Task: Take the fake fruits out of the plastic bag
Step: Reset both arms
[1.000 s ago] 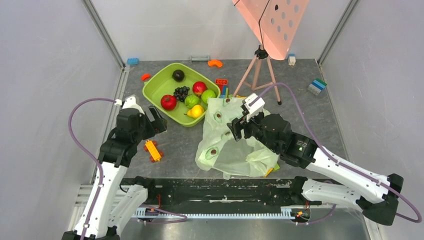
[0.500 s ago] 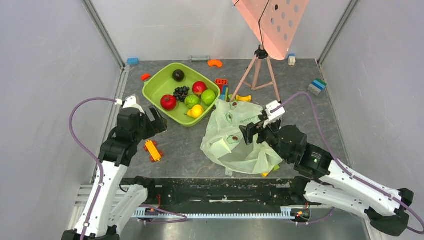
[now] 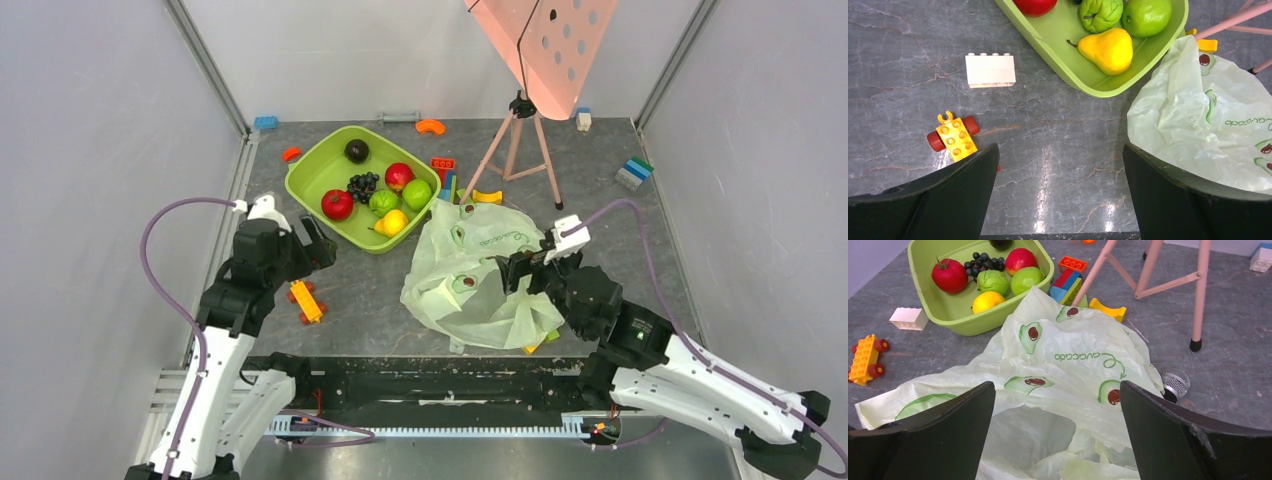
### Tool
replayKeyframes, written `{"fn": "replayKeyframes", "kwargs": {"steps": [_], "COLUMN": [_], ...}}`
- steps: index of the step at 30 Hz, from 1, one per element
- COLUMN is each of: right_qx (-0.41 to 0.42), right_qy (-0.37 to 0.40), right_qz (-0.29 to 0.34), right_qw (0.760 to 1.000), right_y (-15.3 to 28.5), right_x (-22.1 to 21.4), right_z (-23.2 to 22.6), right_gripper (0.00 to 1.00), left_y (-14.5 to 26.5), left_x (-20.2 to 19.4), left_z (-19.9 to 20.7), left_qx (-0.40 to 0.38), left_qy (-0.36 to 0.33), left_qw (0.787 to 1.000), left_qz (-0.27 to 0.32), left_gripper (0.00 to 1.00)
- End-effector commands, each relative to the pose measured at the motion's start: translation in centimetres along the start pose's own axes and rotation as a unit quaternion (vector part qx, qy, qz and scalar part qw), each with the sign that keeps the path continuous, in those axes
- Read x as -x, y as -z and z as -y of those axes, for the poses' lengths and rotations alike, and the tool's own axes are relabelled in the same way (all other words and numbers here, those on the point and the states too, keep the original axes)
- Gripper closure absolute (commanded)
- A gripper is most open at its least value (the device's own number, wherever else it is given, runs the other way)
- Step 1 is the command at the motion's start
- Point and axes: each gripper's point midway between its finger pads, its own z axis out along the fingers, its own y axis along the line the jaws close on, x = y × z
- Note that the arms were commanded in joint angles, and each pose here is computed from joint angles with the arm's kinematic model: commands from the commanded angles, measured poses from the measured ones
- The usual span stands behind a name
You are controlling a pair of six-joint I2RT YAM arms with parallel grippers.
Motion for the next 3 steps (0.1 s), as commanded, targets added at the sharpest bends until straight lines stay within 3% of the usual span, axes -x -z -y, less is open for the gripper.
{"fn": "replayKeyframes", "kwargs": {"steps": [1,3], "right_qx": [-0.027,-0.031], "right_qy": [-0.008,-0.008], "right_qz": [0.005,0.004], "right_qw": [1.000,0.999], "right_y": [0.12,0.10], "right_x": [0.13,0.05], "right_z": [0.91,1.02], "right_gripper": [0.02,0.02], "left_y": [-0.05,-0.06], "left_x": [0.71,0.76], "left_z": [0.53,0.39], "left_qx": [-0.021,-0.017], "left_qy": [-0.029,-0.025], "left_qw": [0.999,0.999], "left_qz": [0.016,0.018], "left_gripper": [0.00,0.00]}}
